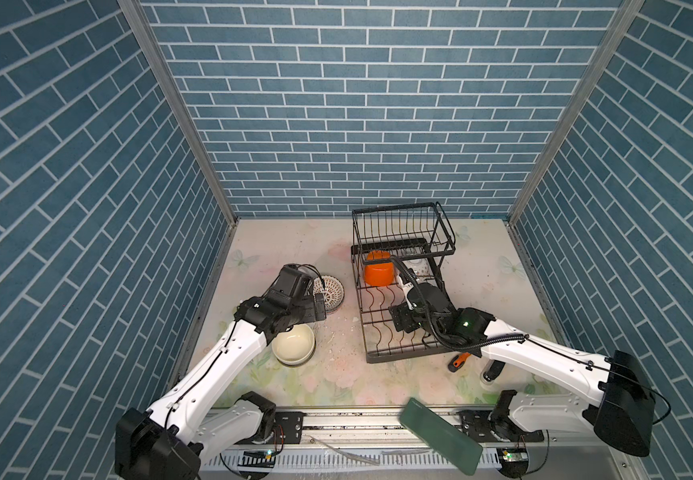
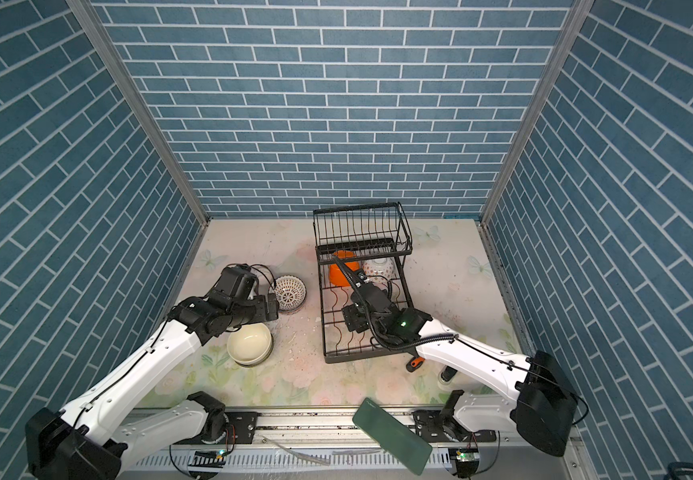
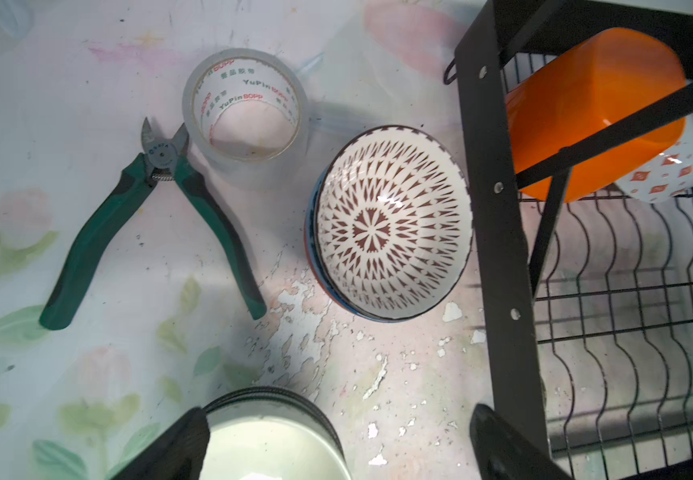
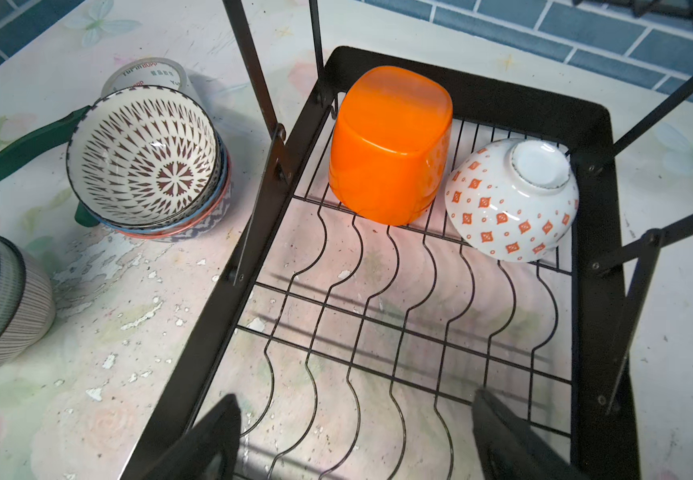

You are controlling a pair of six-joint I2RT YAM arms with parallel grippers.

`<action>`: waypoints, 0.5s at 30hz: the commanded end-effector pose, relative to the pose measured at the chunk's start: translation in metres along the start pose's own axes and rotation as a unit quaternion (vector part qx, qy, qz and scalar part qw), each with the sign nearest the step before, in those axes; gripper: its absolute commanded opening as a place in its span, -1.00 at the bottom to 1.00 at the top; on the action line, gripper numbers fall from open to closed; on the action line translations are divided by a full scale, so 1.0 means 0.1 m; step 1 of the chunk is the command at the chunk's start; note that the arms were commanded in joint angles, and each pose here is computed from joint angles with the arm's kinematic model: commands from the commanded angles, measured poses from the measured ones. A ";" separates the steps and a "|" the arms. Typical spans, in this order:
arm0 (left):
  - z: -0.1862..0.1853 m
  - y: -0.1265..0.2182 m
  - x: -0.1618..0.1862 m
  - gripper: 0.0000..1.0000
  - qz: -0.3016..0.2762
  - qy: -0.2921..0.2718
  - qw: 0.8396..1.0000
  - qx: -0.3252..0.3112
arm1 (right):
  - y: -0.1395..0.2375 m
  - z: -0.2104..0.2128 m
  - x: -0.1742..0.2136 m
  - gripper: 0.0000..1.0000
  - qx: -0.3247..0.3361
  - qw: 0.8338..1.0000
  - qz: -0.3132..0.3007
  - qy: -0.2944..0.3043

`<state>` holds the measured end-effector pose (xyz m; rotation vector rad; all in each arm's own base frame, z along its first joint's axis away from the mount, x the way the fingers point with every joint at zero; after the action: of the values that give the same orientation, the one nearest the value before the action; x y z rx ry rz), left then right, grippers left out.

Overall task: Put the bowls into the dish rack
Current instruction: 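Withdraw the right gripper from the rack while the left gripper reaches to the white bowl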

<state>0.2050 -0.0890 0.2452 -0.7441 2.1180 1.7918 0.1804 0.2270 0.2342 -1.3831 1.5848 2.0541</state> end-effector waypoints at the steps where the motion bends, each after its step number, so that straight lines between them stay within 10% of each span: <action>1: 0.16 0.10 0.06 0.96 0.023 -0.004 0.997 -0.073 | 0.07 0.02 -0.07 0.71 -0.012 1.000 0.001 -0.023; 15: 0.45 0.03 0.39 0.72 0.070 0.021 0.989 -0.132 | 0.03 0.04 -0.06 0.68 -0.016 1.000 -0.003 -0.020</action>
<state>0.1719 -0.0605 0.2287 -0.7290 2.0462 2.0792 0.1787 0.2267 0.2322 -1.3740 1.5920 2.0814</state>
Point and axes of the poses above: each gripper's point midway between its finger pads, its own y axis back along the fingers, its own z axis along the line the jaws close on, x = y × z, the point moved 10 cm from there along y, back along the fingers, and after that the axes turned 3 degrees about y, right-handed, at the moved point
